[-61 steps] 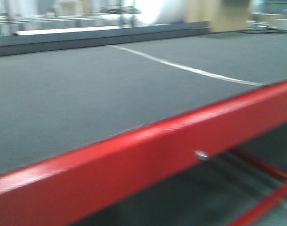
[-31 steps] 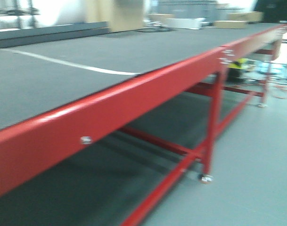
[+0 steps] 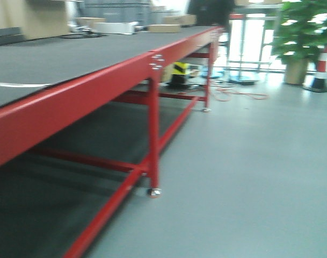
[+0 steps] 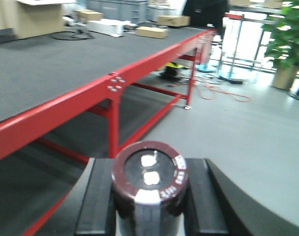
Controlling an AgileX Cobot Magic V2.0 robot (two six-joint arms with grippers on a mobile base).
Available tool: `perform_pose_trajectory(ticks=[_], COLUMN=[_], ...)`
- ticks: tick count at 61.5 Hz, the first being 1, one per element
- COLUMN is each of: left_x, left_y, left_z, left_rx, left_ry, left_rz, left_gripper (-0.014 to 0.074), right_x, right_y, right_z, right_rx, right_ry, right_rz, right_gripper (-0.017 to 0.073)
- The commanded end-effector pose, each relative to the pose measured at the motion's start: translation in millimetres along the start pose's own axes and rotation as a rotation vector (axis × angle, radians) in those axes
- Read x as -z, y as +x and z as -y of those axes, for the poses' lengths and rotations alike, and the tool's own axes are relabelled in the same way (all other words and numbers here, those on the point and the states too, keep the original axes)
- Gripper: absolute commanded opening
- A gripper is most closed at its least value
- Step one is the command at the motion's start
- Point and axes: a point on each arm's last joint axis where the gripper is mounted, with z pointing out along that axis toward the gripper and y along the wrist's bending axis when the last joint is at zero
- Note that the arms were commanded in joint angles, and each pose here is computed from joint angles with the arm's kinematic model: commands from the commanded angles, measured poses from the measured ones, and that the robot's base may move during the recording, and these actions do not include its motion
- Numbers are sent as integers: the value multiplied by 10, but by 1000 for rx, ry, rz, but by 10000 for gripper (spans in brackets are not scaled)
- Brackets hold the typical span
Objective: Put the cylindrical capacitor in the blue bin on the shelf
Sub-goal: 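Drive the base away from the table toward the shelf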
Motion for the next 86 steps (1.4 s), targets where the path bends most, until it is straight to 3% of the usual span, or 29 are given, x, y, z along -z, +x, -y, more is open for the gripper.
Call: perform_pose_trajectory(ticks=[1,86], left_x=[2,8], left_y=[-16,-16], left_z=[9,9], left_rx=[2,2], left_ry=[9,9], left_rz=[23,25], left_gripper=[-111,-111], right_x=[16,35], right_y=[-35,-39], right_z=[4,3], right_rx=[6,7], right_ry=[5,5], right_rz=[39,47], right_gripper=[-162,-162])
